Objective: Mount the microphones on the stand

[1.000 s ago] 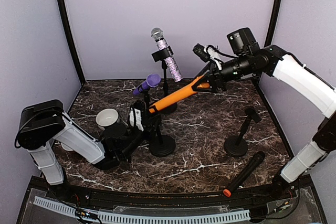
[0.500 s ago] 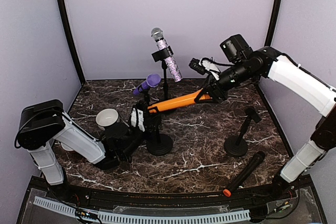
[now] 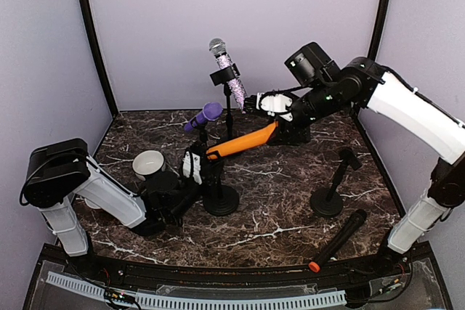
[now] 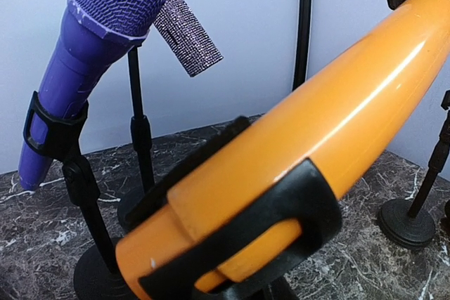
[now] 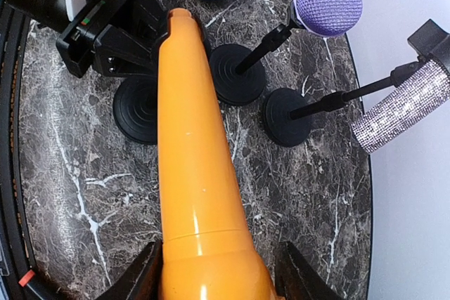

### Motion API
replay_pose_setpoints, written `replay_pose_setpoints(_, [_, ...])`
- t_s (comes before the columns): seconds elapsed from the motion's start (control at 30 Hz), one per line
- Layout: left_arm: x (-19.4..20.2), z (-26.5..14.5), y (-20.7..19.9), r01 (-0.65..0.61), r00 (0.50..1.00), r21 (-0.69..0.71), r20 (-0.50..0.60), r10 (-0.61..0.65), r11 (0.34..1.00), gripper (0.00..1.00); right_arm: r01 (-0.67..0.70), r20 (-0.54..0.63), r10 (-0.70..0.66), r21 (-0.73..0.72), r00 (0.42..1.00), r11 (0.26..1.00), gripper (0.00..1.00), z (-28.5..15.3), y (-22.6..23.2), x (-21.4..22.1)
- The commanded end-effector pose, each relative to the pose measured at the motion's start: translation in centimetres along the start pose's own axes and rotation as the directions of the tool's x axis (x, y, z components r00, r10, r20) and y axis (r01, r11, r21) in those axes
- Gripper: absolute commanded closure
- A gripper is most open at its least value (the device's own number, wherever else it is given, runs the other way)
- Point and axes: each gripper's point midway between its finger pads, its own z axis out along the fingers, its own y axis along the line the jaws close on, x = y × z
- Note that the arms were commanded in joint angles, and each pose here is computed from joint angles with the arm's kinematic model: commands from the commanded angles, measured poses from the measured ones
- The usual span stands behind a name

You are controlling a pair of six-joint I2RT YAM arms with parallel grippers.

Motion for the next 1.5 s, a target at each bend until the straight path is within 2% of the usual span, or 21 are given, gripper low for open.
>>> replay_pose_setpoints(0.0, [-5.6, -0.1, -6.6, 0.020, 0.985, 0.255, 0.159, -0.062, 0.967, 1.00, 0.135, 0.107, -0.112, -0.238, 0.988, 0.962, 1.00, 5.1, 5.8, -3.9])
replay_pose_setpoints(0.2, [-5.1, -0.1, -7.1, 0.021, 0.987, 0.273, 0.149, -0.063, 0.962, 1.00, 0.025, 0.111, 0.012, -0.332, 0.994, 0.943, 1.00, 7.5, 6.1, -6.0])
replay_pose_setpoints(0.33, [-5.2, -0.2, -7.1, 0.022, 0.986, 0.276, 0.152, -0.066, 0.961, 1.00, -0.082, 0.069, 0.120, -0.404, 0.990, 0.911, 1.00, 8.6, 6.6, -6.7])
replay_pose_setpoints(0.53, [-5.1, -0.1, -7.3, 0.018, 0.986, 0.286, 0.152, -0.064, 0.958, 1.00, -0.171, 0.030, 0.206, -0.443, 0.978, 0.880, 1.00, 9.7, 7.3, -6.6])
replay_pose_setpoints(1.07, [-5.0, -0.1, -7.7, 0.020, 0.987, 0.299, 0.147, -0.067, 0.954, 1.00, -0.242, -0.004, 0.272, -0.471, 0.962, 0.848, 1.00, 11.6, 7.5, -6.8])
replay_pose_setpoints(1.37, [-4.9, -0.2, -6.5, 0.053, 0.984, 0.249, 0.152, -0.093, 0.967, 1.00, -0.255, 0.043, 0.302, -0.429, 0.952, 0.866, 1.00, 9.7, 5.5, -7.1])
replay_pose_setpoints(1.4, [-4.9, -0.2, -6.1, 0.065, 0.983, 0.229, 0.153, -0.102, 0.971, 0.91, -0.258, 0.048, 0.307, -0.425, 0.951, 0.867, 1.00, 9.4, 5.2, -7.1])
replay_pose_setpoints(1.47, [-5.2, -0.3, -4.9, 0.095, 0.978, 0.170, 0.167, -0.124, 0.981, 0.64, -0.269, 0.062, 0.323, -0.417, 0.944, 0.868, 1.00, 8.8, 4.6, -7.1])
